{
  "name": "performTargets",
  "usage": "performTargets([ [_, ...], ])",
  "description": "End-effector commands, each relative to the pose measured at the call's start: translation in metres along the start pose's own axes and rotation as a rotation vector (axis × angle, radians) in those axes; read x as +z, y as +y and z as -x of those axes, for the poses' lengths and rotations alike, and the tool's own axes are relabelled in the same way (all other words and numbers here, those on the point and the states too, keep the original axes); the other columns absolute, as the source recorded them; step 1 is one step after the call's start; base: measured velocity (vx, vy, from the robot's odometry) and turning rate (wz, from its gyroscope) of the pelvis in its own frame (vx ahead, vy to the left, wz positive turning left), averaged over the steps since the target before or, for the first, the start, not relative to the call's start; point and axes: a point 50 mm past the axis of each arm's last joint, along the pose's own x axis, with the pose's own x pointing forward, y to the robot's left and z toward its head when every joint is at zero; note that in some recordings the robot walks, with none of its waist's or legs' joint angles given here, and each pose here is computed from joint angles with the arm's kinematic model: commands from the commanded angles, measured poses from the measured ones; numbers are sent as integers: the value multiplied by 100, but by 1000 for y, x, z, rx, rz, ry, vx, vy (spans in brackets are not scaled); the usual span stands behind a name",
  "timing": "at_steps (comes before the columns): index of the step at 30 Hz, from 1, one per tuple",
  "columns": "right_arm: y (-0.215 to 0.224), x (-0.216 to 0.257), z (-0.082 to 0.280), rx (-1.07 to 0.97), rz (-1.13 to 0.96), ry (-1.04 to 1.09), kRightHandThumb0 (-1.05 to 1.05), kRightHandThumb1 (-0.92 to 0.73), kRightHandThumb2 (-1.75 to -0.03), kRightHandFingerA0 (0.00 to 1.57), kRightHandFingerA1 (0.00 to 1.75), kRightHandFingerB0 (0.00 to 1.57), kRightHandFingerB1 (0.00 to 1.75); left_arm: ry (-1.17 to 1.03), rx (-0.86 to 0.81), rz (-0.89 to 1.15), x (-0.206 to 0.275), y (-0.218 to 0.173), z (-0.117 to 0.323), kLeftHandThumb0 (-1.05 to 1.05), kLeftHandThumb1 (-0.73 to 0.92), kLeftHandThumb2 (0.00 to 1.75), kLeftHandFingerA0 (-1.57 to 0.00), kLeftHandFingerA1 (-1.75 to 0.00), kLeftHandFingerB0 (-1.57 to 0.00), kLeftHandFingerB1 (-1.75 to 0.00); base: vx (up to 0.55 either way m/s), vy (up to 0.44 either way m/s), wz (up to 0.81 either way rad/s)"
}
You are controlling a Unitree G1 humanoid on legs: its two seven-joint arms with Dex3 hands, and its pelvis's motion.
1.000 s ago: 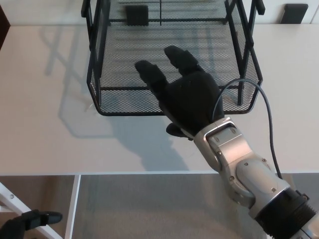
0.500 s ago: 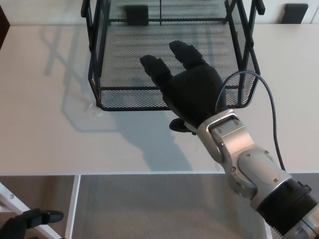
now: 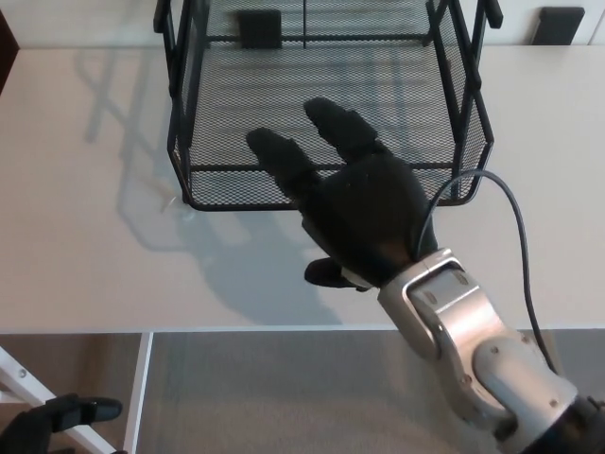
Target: The robot walk towards a table in front and then pushes a layer of a file tray back to its original position using its right hand
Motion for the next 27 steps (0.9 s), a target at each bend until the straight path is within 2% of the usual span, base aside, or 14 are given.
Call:
performTargets([
  [1,-10,10,18,-6,-35,-46,-63,-33,-82,0,14,0,34,23,1,-18,-5,5,3,-33,23,89,-75,-89,-46,-68,0,0,0],
  [3,-14,14,24,-15,-38,-60,-87,-35,-70,1,16,4,33,26,3,-17,-5,5,3,-31,23,88,-77,-90,-47,-67,0,0,0],
  [4,-16,16,27,-23,-40,-66,-87,-35,-70,1,16,4,33,26,2,-16,-5,5,3,-31,23,88,-77,-90,-47,-67,0,0,0],
  [5,-20,19,31,-34,-42,-76,-65,-35,-83,0,12,0,32,28,5,-9,-5,4,3,-29,23,88,-77,-91,-48,-67,0,0,0],
  [6,-25,19,32,-50,-36,-85,-87,-35,-70,0,12,2,31,23,10,-7,-2,5,1,-28,23,88,-78,-91,-48,-67,0,0,0],
  [8,-37,24,40,-85,-49,-104,-75,-46,-85,0,0,6,20,11,8,-11,-1,4,1,-31,21,89,-77,-92,-49,-69,0,0,0],
  [13,-57,30,64,-187,-59,-141,-76,-44,-85,0,0,0,19,9,-3,-15,0,5,1,-30,24,91,-77,-91,-47,-68,0,0,0],
  [14,-64,30,77,-234,-68,-154,-89,-40,-73,0,15,0,25,10,1,-17,0,7,1,-33,24,90,-79,-91,-49,-69,0,0,0],
  [17,-75,31,101,-297,-103,-166,-87,-40,-73,0,15,0,24,16,9,-25,0,9,1,-33,24,89,-77,-90,-49,-69,0,0,0],
  [18,-79,30,117,-320,-134,-147,-72,-39,-85,0,12,0,27,22,8,-21,-2,8,2,-34,23,89,-77,-91,-49,-69,0,0,0],
  [21,-80,26,143,-336,-171,-96,-64,-34,-83,0,16,0,30,26,3,-33,-5,8,3,-36,23,88,-76,-90,-47,-67,0,0,0],
  [22,-78,22,158,-329,-185,-46,-84,-39,-72,1,24,0,29,28,4,-42,-6,8,4,-34,24,88,-77,-89,-46,-67,0,0,0],
  [24,-72,15,179,-302,-204,39,-74,-41,-86,0,16,0,27,39,7,-40,-7,8,4,-32,23,87,-76,-90,-46,-67,0,0,0],
  [27,-62,4,201,-265,-197,153,-78,-45,-84,0,8,0,15,51,16,-36,-8,9,4,-32,22,86,-75,-89,-47,-67,0,0,0],
])
